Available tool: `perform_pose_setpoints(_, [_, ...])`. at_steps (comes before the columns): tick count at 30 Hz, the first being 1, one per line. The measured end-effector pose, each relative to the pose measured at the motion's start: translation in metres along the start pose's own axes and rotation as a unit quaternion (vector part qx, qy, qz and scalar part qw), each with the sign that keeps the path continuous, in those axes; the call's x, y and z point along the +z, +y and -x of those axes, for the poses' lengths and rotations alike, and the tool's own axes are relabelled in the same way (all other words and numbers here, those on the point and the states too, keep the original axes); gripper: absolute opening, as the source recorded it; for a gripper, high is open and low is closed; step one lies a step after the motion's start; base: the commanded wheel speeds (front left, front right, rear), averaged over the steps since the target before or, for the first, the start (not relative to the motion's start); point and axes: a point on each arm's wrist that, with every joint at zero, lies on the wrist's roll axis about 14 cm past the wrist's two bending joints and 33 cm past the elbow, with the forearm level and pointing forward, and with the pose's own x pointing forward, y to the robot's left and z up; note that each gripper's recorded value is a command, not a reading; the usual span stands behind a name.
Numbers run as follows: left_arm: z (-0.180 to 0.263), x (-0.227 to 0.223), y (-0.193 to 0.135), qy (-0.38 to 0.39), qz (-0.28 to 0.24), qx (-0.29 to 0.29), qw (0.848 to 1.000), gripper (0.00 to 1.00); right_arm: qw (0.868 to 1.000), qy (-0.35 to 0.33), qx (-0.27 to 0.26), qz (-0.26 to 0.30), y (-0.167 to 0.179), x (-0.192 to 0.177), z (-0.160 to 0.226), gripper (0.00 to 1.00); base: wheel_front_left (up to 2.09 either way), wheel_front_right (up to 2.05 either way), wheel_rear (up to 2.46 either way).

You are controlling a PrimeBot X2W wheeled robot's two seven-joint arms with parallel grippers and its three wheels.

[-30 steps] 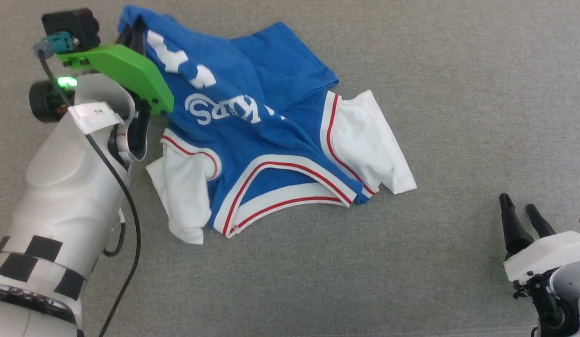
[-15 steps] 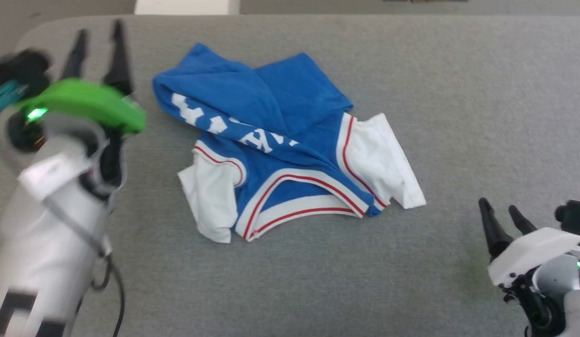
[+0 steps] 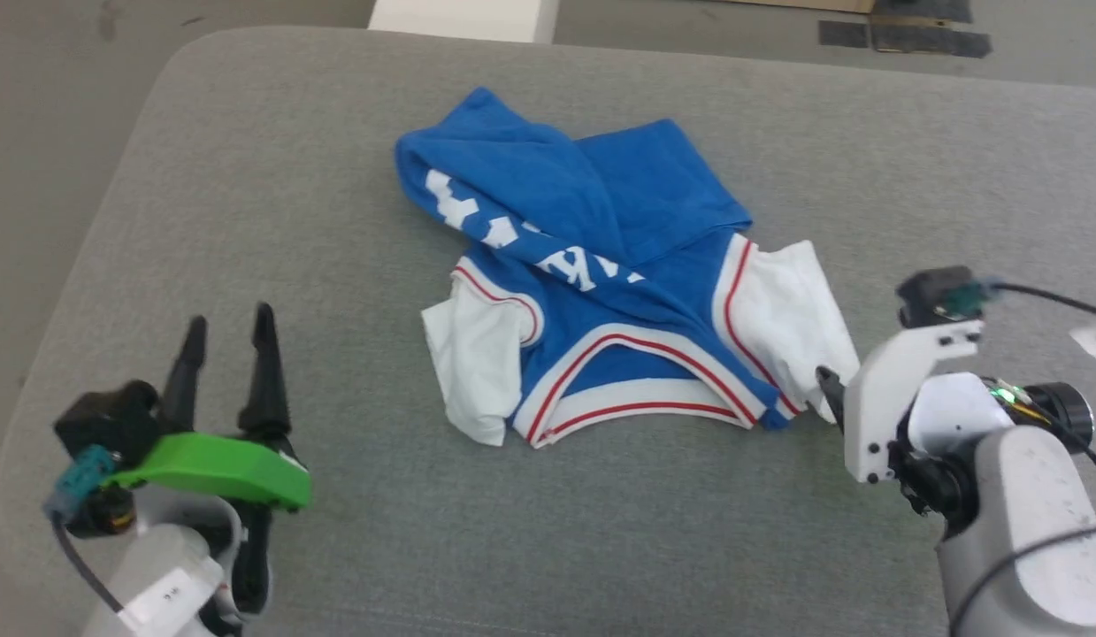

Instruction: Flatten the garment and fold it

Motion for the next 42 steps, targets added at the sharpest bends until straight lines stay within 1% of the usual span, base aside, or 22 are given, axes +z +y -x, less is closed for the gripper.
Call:
perform_pose_setpoints(4, [0.010,-0.014,0.005,0.029,0.005,0.011,1.000,1.00,0.996,0.073,-0.012,0.049,0.008,-0.012,-0.008,1.00,0.00,0.00,0.00])
perform_pose_setpoints(6, [0.013,-0.017,0.008,0.036,0.004,0.013,0.999,1.00,0.993,0.092,-0.016,0.066,0.010,-0.015,-0.011,1.00,0.00,0.00,0.00])
perform_pose_setpoints(10, [0.017,-0.022,0.010,0.045,0.003,0.018,0.999,1.00,0.986,0.139,-0.026,0.084,0.011,-0.029,-0.018,1.00,0.00,0.00,0.00])
perform_pose_setpoints(15, [0.020,-0.030,0.010,0.056,0.003,0.020,0.998,1.00,0.982,0.163,-0.019,0.089,0.016,-0.035,-0.024,1.00,0.00,0.00,0.00])
perform_pose_setpoints(16, [0.020,-0.032,0.010,0.059,0.004,0.020,0.998,1.00,0.982,0.165,-0.018,0.086,0.016,-0.035,-0.025,0.96,0.00,0.00,0.00])
perform_pose_setpoints(17, [0.020,-0.033,0.010,0.061,0.005,0.021,0.998,1.00,0.983,0.165,-0.015,0.082,0.016,-0.035,-0.026,0.27,0.00,0.00,0.00])
perform_pose_setpoints(18, [0.020,-0.034,0.009,0.062,0.005,0.020,0.998,1.00,0.983,0.163,-0.015,0.081,0.016,-0.034,-0.026,0.00,0.00,0.00,0.00])
perform_pose_setpoints(22, [0.018,-0.037,0.006,0.065,0.006,0.014,0.998,1.00,0.989,0.136,-0.018,0.063,0.010,-0.026,-0.024,0.00,0.00,0.00,0.00])
perform_pose_setpoints(25, [0.016,-0.038,0.001,0.065,0.008,0.007,0.998,1.00,0.992,0.116,-0.040,0.042,-0.008,-0.019,-0.019,0.00,0.00,0.00,0.00])
perform_pose_setpoints(26, [0.015,-0.037,-0.001,0.064,0.008,0.005,0.998,1.00,0.992,0.111,-0.054,0.033,-0.020,-0.016,-0.016,0.00,0.00,0.00,0.00])
perform_pose_setpoints(29, [0.014,-0.036,-0.006,0.064,0.009,-0.002,0.998,1.00,0.988,0.089,-0.122,0.015,-0.073,-0.003,0.000,0.00,0.00,0.00,0.00])
perform_pose_setpoints(31, [0.013,-0.034,-0.009,0.060,0.010,-0.007,0.998,1.00,0.983,0.076,-0.169,-0.002,-0.110,0.003,0.016,0.00,0.00,0.00,0.00])
perform_pose_setpoints(33, [0.012,-0.034,-0.011,0.063,0.011,-0.011,0.998,1.00,0.977,0.066,-0.202,-0.017,-0.133,0.006,0.030,0.00,0.00,0.00,0.00])
perform_pose_setpoints(34, [0.012,-0.035,-0.015,0.067,0.013,-0.019,0.998,1.00,0.972,0.057,-0.227,-0.031,-0.150,0.007,0.041,0.00,0.00,0.00,0.00])
perform_pose_setpoints(36, [0.013,-0.036,-0.018,0.071,0.014,-0.023,0.997,1.00,0.965,0.035,-0.256,-0.042,-0.168,0.011,0.053,0.00,0.00,0.00,0.00])
perform_pose_setpoints(37, [0.013,-0.037,-0.019,0.074,0.016,-0.025,0.997,1.00,0.961,0.021,-0.271,-0.045,-0.174,0.014,0.059,0.23,0.00,0.00,0.00])
perform_pose_setpoints(38, [0.013,-0.037,-0.021,0.076,0.017,-0.027,0.997,1.00,0.959,0.015,-0.278,-0.049,-0.177,0.015,0.063,1.00,0.00,0.00,0.00])
perform_pose_setpoints(39, [0.014,-0.038,-0.023,0.080,0.017,-0.031,0.996,1.00,0.958,0.008,-0.282,-0.053,-0.177,0.016,0.066,1.00,0.00,0.00,0.00])
perform_pose_setpoints(42, [0.016,-0.040,-0.029,0.092,0.025,-0.038,0.995,1.00,0.961,-0.017,-0.267,-0.067,-0.166,0.020,0.066,1.00,0.00,0.00,0.00])
